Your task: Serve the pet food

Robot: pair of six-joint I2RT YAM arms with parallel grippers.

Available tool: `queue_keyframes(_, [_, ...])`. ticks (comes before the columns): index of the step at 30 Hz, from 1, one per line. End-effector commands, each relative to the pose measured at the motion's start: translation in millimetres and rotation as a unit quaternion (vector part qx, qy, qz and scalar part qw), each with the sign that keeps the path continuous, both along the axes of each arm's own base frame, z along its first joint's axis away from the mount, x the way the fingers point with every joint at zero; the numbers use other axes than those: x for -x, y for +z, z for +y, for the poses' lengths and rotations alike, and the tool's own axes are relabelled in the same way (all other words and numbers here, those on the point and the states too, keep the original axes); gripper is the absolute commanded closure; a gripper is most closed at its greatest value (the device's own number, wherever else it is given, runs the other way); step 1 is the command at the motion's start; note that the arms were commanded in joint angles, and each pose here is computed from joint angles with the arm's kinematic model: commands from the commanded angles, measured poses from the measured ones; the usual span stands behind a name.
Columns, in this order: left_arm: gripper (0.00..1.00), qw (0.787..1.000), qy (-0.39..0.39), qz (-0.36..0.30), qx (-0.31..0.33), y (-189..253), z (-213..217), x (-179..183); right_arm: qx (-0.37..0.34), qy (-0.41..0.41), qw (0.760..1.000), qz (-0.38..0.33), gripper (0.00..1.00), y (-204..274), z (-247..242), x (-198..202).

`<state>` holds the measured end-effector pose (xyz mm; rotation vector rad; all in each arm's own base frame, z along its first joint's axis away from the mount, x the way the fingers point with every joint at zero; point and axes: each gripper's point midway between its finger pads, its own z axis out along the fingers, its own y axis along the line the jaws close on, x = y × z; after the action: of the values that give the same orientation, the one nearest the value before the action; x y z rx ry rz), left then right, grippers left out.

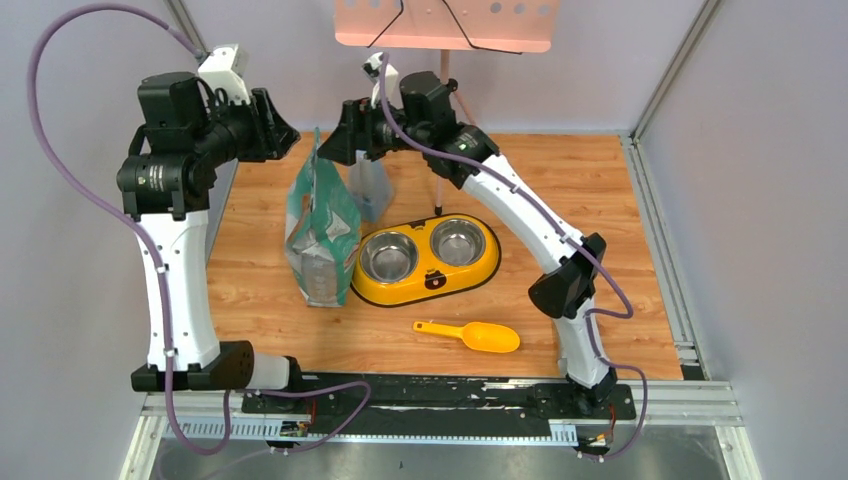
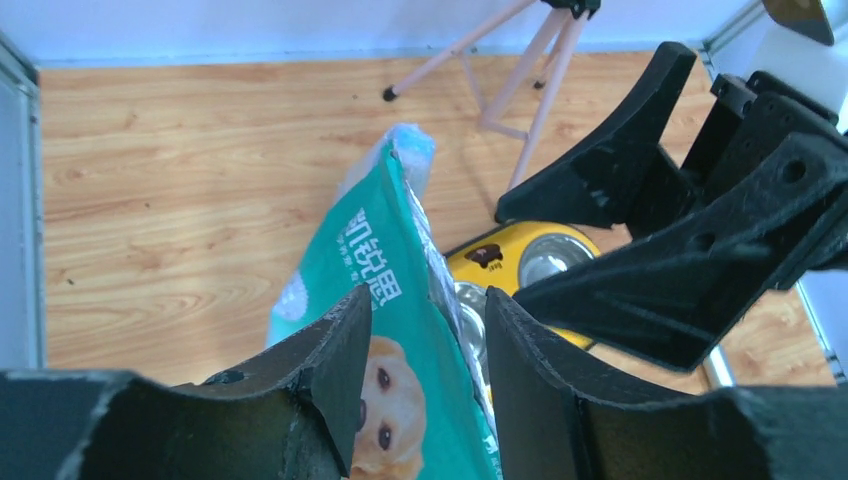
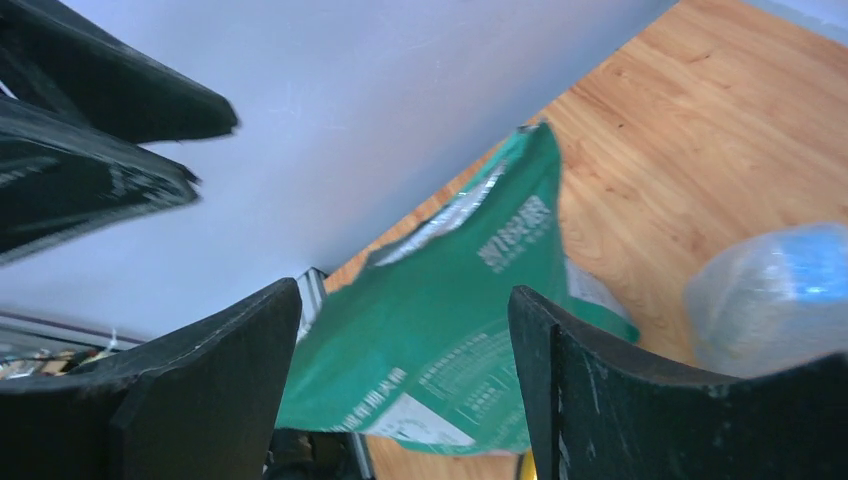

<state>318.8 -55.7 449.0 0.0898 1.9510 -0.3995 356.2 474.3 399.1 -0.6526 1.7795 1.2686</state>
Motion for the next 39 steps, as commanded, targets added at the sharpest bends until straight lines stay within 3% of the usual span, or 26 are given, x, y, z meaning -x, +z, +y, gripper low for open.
queue_keyframes(1, [0.48,0.998,-0.046,0.042,0.020,-21.0,-14.1,-3.3,-0.052,-0.050,0.997,0.020,0.18,31.5,19.8,10.4])
queue_keyframes(2, [0.52,0.997,-0.054,0.051,0.030,-24.5,-17.8,-3.1,-0.051,-0.055,0.997,0.023,0.04,30.1,22.7,12.8])
queue_keyframes(3, [0.54,0.996,-0.056,0.059,0.034,-28.3,-18.9,-4.8,-0.050,-0.053,0.997,0.025,0.00,29.1,25.4,15.7])
queue_keyframes(10, [0.66,0.994,-0.058,0.078,0.052,-37.5,-19.2,-14.6,-0.054,-0.016,0.998,-0.001,0.00,32.4,33.1,26.8])
queue_keyframes(12, [0.68,0.993,-0.056,0.083,0.058,-39.6,-16.4,-17.6,-0.060,0.005,0.998,-0.006,0.05,36.2,35.3,32.6])
queue_keyframes(14, [0.70,0.992,-0.056,0.090,0.068,-41.1,-14.0,-19.4,-0.062,0.022,0.998,-0.007,0.21,34.3,38.9,36.8])
queue_keyframes(21, [0.69,0.979,-0.105,0.123,0.126,-49.0,-27.6,-11.2,-0.043,-0.031,0.998,0.019,0.45,13.9,39.9,22.4])
queue_keyframes(26, [0.69,0.974,-0.116,0.133,0.145,-52.4,-33.1,-6.4,-0.036,-0.047,0.998,0.032,0.46,5.5,42.3,19.6])
queue_keyframes(31, [0.65,0.974,-0.099,0.149,0.138,-64.4,-28.3,-6.3,-0.032,-0.047,0.998,0.031,0.56,1.1,44.5,20.1])
queue_keyframes(39, [0.72,0.975,-0.089,0.156,0.132,-72.3,-24.6,-9.7,-0.019,-0.053,0.998,0.042,0.59,-12.5,45.7,17.2])
